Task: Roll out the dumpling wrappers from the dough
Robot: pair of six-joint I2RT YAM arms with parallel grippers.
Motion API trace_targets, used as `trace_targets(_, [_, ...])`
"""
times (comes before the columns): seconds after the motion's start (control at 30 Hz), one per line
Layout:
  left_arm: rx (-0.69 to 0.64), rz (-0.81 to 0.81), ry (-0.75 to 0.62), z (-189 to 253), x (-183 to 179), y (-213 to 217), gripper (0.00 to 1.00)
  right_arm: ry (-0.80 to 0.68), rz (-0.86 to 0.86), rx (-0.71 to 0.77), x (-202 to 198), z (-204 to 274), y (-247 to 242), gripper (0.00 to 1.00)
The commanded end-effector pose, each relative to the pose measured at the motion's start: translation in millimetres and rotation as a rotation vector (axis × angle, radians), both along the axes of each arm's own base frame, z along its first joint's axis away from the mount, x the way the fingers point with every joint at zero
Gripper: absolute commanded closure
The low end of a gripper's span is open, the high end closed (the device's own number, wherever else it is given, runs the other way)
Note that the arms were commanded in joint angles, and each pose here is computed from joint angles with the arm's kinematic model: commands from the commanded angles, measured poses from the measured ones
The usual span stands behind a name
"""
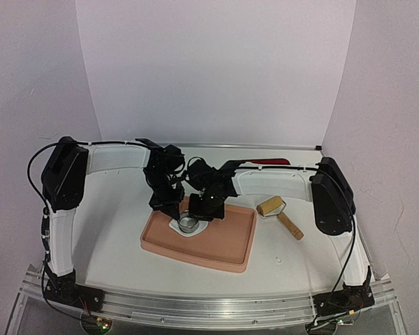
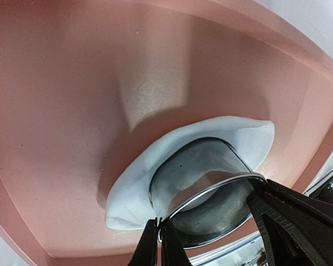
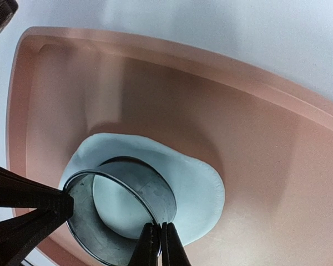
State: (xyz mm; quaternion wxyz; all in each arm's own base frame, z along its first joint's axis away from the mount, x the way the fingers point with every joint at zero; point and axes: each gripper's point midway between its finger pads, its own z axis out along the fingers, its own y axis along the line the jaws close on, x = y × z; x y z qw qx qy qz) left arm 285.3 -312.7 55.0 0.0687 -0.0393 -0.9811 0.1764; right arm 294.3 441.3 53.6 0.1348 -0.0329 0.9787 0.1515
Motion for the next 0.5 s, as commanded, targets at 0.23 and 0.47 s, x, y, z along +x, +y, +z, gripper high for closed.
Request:
trace_targets(0.23, [0.005,0.047,-0.123,19.1,27.7,3.2,1.0,0.057,0.055,-0.041,-24.9,3.2,-0.3,0.93])
trace_targets(0.47, [0.001,0.051,-0.146,31.8,29.2,4.9,1.0,0.041,0.048,-0.025,-22.7,15.0,0.5,0.93])
